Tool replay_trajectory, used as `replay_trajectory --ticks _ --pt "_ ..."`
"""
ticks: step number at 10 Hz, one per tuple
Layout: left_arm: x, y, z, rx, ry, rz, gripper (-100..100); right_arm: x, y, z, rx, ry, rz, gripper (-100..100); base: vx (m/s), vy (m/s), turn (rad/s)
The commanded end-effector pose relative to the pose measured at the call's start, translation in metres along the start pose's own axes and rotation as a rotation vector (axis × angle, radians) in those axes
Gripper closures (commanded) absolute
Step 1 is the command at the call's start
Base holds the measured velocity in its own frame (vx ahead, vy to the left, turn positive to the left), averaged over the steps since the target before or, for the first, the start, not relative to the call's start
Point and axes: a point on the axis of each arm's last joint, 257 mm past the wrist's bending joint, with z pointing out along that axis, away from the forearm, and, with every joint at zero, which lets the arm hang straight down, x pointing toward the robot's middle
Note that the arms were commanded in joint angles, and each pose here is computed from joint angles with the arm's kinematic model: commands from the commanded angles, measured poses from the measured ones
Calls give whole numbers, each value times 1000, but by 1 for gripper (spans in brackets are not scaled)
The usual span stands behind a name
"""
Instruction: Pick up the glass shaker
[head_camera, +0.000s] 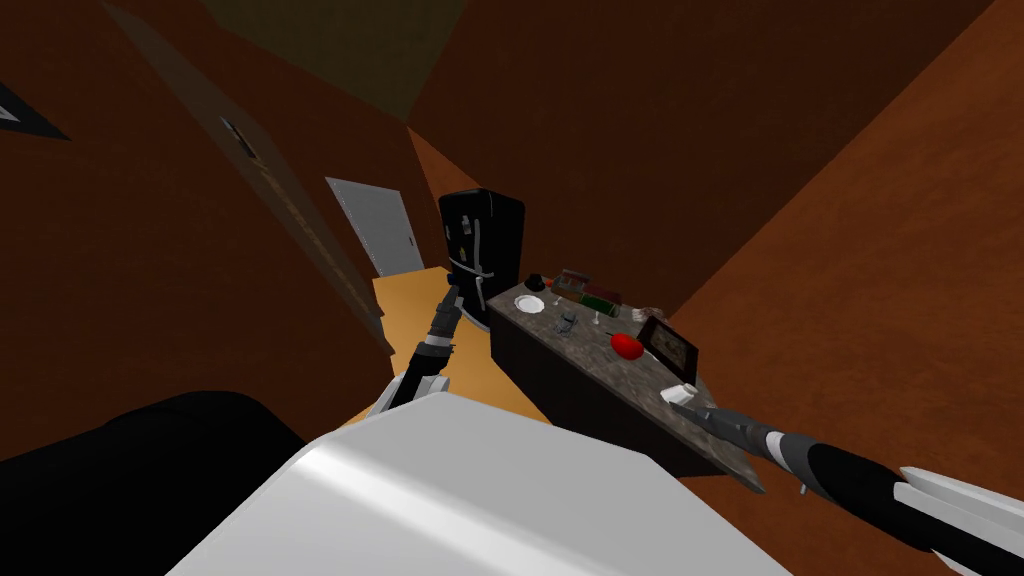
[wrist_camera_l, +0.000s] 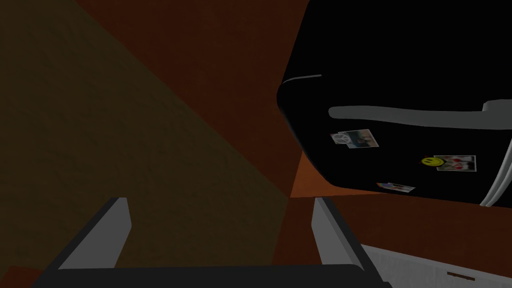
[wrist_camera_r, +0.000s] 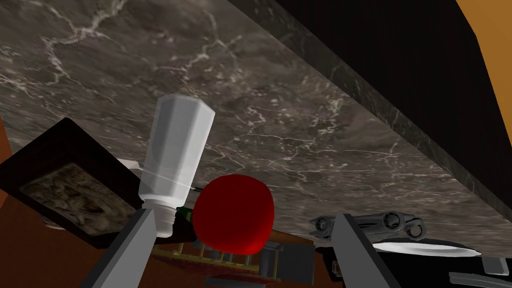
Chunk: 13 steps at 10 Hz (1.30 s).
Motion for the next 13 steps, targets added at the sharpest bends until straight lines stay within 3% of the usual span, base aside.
replay_trajectory --ticks 1,3,8,9,13 --pt "0 0 0 0 0 0 0 1 0 -1 -4 20 -3 -100 0 -23 15" --pt "0 0 0 0 0 0 0 14 3 -3 -15 84 23 -100 2 -64 125" --pt "0 0 0 0 0 0 0 21 7 -6 -29 180 11 -100 2 -57 34" --pt "0 0 0 0 0 0 0 20 8 -6 -34 187 -44 -100 1 -24 24" --pt "0 0 0 0 0 0 0 21 7 -6 -29 182 4 -100 1 -6 9"
